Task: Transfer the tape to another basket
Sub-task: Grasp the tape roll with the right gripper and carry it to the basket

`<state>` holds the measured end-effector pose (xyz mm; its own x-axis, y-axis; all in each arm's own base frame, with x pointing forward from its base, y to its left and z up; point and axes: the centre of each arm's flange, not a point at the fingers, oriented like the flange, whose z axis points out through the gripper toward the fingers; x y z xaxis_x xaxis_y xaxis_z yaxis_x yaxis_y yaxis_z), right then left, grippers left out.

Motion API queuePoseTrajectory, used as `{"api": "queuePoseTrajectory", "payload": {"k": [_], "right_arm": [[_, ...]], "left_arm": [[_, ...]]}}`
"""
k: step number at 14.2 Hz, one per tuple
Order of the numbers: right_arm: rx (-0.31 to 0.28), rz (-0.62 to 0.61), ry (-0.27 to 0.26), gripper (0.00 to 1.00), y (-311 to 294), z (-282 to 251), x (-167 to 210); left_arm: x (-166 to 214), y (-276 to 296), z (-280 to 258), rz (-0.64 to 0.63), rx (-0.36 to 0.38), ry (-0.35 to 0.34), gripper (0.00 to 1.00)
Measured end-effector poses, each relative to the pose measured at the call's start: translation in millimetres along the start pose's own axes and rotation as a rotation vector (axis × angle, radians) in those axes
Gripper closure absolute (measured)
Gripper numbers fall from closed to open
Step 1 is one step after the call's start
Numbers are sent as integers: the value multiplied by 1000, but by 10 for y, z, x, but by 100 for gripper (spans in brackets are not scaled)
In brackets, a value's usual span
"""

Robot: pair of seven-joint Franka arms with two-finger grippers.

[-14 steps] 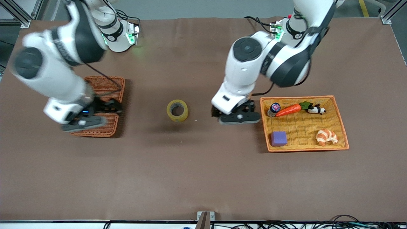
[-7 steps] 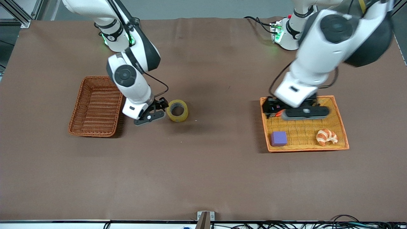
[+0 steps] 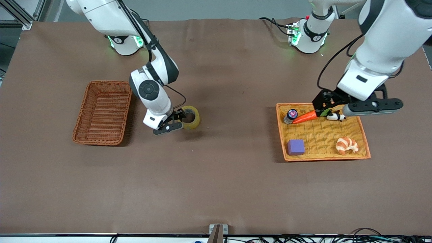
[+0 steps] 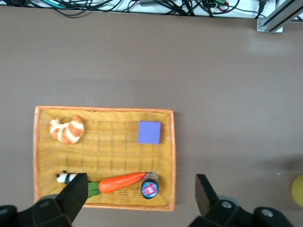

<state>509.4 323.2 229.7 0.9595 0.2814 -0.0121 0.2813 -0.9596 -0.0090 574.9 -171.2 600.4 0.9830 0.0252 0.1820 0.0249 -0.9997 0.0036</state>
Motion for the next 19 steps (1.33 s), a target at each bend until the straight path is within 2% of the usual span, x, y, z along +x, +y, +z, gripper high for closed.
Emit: {"api": "queuePoseTrajectory", "payload": {"k": [3, 6, 11, 13, 19], "right_arm": [[13, -7, -3, 0, -329, 128, -103], [11, -13, -12, 0, -367, 189, -136], [6, -6, -18, 0, -303, 354, -178], [5, -6, -23, 5, -300, 445, -189], [0, 68, -28, 72, -328, 468, -202]], "left_arm": [[-36, -243, -61, 0, -23, -59, 0], [-134, -390, -77, 1, -23, -144, 0], [-195, -490, -181, 48, -36, -157, 0], [-196, -513, -164, 59, -36, -160, 0], [-188, -559, -119, 56, -29, -167, 0]]}}
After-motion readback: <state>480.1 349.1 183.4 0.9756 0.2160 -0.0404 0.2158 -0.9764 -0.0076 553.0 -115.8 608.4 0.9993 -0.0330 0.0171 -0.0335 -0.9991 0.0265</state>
